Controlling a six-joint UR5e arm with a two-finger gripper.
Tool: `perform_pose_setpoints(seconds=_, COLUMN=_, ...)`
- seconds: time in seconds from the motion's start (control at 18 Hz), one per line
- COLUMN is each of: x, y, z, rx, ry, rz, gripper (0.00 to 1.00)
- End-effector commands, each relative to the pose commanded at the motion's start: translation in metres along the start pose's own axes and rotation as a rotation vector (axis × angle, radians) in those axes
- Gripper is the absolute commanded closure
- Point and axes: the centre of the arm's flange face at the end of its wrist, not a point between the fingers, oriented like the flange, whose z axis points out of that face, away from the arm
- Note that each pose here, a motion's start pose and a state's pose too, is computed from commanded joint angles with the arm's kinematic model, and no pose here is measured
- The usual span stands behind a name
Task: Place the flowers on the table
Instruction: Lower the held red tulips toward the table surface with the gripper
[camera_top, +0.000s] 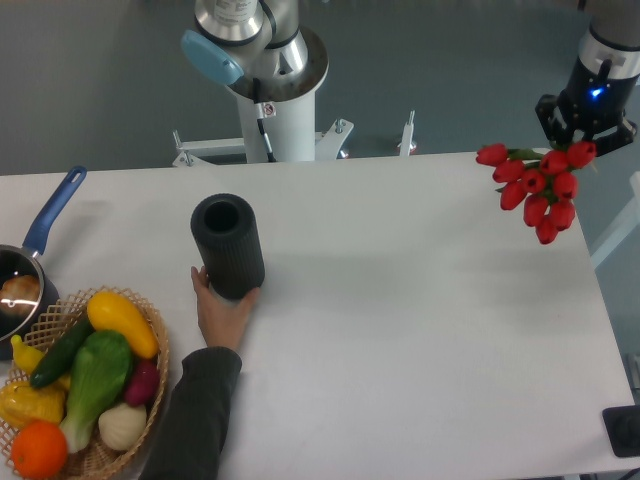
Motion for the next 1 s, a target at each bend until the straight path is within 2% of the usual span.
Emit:
perform_pose_setpoints(seconds=0.22, x=-0.004, y=-0.015, z=0.010, rx=0.000, ry=-0.006, rz=0.014, gripper=1.00)
perform_pose_setpoints(seconds=0.5, x=-0.017, y=-0.038, z=0.029, rx=-0.019, ry=-0.015, rz=-0.041, gripper=1.00)
perform_pose_setpoints(seconds=0.61, x=-0.016, y=-0.054, z=0.043, rx=-0.068, ry=-0.015, rz=-0.021, gripper=1.00)
perform_pose_setpoints(seconds=0.78, x=-0.018, y=-0.086, z=0.072, rx=-0.080, ry=-0.027, rz=0.000, gripper=1.00)
perform_pose_setpoints(seconds=0.89, x=-0.016, y=-0.097, z=0.085, rx=-0.112, ry=-0.022, rz=0.016, gripper=0.90)
perform_pose_setpoints(seconds=1.0, x=-0.014, y=-0.103, z=0.093, rx=-0.123, ry=-0.015, rz=0.016, gripper=0.74)
